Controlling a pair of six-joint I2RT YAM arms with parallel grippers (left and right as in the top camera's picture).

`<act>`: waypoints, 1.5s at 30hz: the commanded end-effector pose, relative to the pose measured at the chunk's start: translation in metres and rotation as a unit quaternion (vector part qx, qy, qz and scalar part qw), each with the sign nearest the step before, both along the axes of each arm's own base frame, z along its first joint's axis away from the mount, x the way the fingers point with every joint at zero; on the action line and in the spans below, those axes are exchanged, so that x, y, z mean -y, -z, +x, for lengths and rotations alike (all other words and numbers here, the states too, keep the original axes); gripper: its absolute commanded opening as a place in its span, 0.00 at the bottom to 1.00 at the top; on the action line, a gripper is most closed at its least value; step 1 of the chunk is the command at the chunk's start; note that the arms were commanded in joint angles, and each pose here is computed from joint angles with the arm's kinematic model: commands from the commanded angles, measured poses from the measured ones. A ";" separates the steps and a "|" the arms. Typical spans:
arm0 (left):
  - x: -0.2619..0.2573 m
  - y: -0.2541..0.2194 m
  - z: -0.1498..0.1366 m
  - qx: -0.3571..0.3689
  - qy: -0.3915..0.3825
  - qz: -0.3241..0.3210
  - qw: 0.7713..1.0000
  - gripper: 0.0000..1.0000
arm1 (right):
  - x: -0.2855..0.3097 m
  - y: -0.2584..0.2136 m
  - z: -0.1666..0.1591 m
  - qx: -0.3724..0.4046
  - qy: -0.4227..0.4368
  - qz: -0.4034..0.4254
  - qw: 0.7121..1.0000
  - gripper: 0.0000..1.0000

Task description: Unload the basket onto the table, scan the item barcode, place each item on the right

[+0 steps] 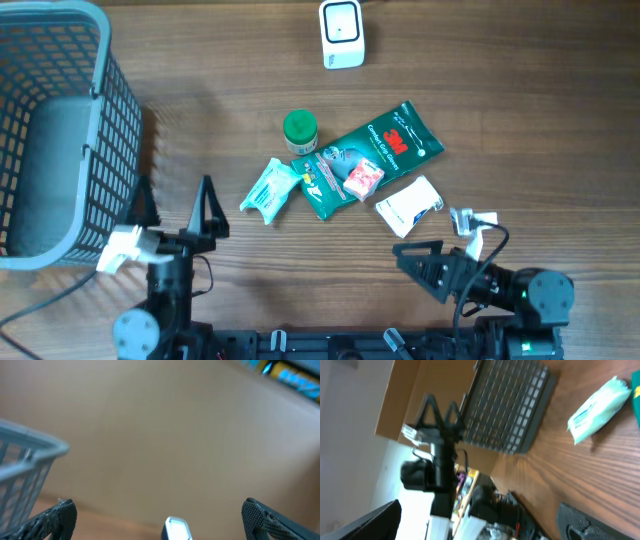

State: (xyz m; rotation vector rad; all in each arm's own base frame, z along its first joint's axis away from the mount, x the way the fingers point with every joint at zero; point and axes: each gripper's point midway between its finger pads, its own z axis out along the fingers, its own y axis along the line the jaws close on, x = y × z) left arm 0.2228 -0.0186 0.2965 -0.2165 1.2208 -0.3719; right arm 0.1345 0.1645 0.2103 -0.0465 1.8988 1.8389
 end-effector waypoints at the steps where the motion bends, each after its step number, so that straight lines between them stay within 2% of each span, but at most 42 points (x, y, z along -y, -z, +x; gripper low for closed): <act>1: -0.005 0.035 0.019 -0.061 -0.021 -0.009 0.998 1.00 | 0.005 -0.021 0.025 0.020 0.043 -0.016 0.999 0.99; 7: -0.001 0.071 0.039 -0.137 -0.023 0.008 0.990 1.00 | 0.004 -0.076 0.070 0.079 0.047 -0.062 0.994 1.00; 9: -0.001 0.084 0.044 -0.163 -0.024 0.014 0.986 1.00 | 0.005 -0.083 0.092 0.076 0.063 -0.093 0.991 1.00; 11: 0.000 0.096 0.049 -0.186 -0.025 0.019 0.982 1.00 | 0.007 -0.075 0.119 0.047 0.099 -0.161 0.981 0.99; 14: 0.000 0.099 0.053 -0.190 -0.027 0.019 0.981 1.00 | 0.023 -0.045 0.150 -0.022 0.182 -0.335 0.924 0.99; 17: 0.015 0.085 0.052 -0.163 0.015 0.024 0.986 1.00 | 0.017 -0.044 0.165 -0.030 0.219 -0.460 0.860 1.00; 19: 0.047 0.069 0.045 -0.116 0.095 0.102 0.983 1.00 | 0.002 -0.050 0.175 -0.012 0.228 -0.510 0.829 1.00; 20: 0.069 0.060 0.036 -0.080 0.150 0.155 0.973 1.00 | -0.004 -0.051 0.181 -0.006 0.232 -0.526 0.818 1.00; 22: 0.096 0.052 0.019 -0.033 0.217 0.215 0.952 1.00 | -0.011 -0.048 0.196 -0.001 0.243 -0.544 0.803 1.00; 25: 0.110 0.052 0.008 -0.015 0.259 0.236 0.936 1.00 | -0.013 -0.035 0.211 -0.011 0.245 -0.551 0.797 0.99; 29: 0.108 0.055 0.010 -0.016 0.250 0.249 0.936 1.00 | 0.004 -0.021 0.219 -0.034 0.255 -0.574 0.778 1.00; 33: 0.095 0.054 0.019 -0.027 0.209 0.243 0.947 1.00 | 0.019 -0.037 0.203 -0.041 0.260 -0.584 0.768 1.00; 38: 0.094 0.068 0.021 -0.057 0.212 0.241 0.945 1.00 | 0.023 -0.071 0.198 -0.013 0.287 -0.550 0.784 0.99; 41: 0.094 0.081 0.022 -0.088 0.220 0.233 0.943 1.00 | 0.023 -0.075 0.193 -0.024 0.294 -0.534 0.792 1.00; 44: 0.094 0.096 0.022 -0.119 0.226 0.232 0.938 1.00 | 0.013 -0.075 0.192 -0.033 0.281 -0.514 0.810 0.99; 45: 0.094 0.112 0.021 -0.152 0.233 0.231 0.932 1.00 | 0.004 -0.078 0.192 -0.033 0.271 -0.495 0.825 1.00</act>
